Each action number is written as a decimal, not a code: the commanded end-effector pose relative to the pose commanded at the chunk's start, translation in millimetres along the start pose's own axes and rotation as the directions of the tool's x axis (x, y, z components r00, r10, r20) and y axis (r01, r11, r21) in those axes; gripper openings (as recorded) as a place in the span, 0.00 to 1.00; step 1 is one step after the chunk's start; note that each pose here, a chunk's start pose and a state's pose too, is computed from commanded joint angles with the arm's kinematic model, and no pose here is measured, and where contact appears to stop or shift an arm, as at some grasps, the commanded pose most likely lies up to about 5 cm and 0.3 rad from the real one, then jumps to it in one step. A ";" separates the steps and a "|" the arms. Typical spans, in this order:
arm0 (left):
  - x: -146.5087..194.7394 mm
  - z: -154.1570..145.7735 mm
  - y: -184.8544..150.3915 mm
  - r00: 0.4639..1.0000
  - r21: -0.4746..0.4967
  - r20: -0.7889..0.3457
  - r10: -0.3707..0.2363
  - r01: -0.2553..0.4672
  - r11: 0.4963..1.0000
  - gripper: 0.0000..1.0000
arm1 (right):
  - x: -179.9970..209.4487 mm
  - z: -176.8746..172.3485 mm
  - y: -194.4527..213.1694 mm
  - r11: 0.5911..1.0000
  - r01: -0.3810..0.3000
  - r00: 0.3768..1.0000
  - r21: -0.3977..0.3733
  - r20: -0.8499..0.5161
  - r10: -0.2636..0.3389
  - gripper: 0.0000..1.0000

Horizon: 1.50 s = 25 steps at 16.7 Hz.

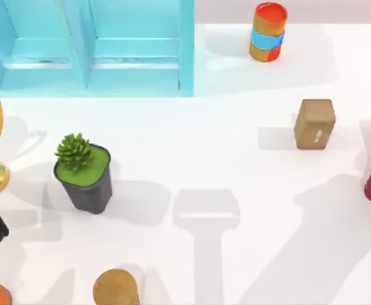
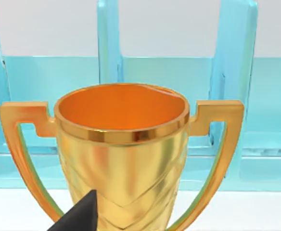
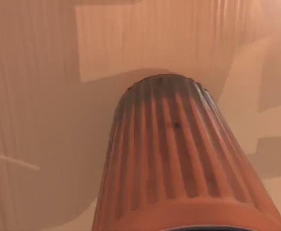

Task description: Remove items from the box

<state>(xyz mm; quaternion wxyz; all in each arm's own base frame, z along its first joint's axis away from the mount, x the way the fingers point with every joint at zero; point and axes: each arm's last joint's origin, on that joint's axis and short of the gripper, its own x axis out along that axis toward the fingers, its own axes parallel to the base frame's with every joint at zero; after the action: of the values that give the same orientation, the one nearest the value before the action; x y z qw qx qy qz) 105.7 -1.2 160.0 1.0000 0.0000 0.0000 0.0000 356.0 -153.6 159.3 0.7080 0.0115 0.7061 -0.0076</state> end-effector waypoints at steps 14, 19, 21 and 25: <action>0.0 0.0 0.0 1.000 0.000 0.000 0.000 0.000 1.000 1.00 | -16.3 -4.8 -4.0 0.999 0.012 1.000 0.036 0.009 -0.013 0.00; 0.0 0.0 0.0 1.000 0.000 0.000 0.000 0.000 1.000 1.00 | -87.8 -28.6 -15.2 0.992 0.034 0.999 0.122 -0.015 -0.033 0.00; 0.0 0.0 0.0 1.000 0.000 0.000 0.000 0.000 1.000 1.00 | -113.6 -31.0 -13.2 0.993 0.028 0.999 0.111 -0.022 -0.026 0.00; 0.0 0.0 0.0 1.000 0.000 0.000 0.000 0.000 1.000 1.00 | -136.4 -17.3 -5.6 0.999 0.014 1.000 0.050 -0.003 -0.013 0.00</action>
<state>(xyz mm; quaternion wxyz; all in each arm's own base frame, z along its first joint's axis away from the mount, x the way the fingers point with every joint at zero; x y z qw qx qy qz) 105.7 -1.2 160.0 1.0000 0.0000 0.0000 0.0000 338.2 -159.5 295.7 0.7064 0.0243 0.7067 -0.0299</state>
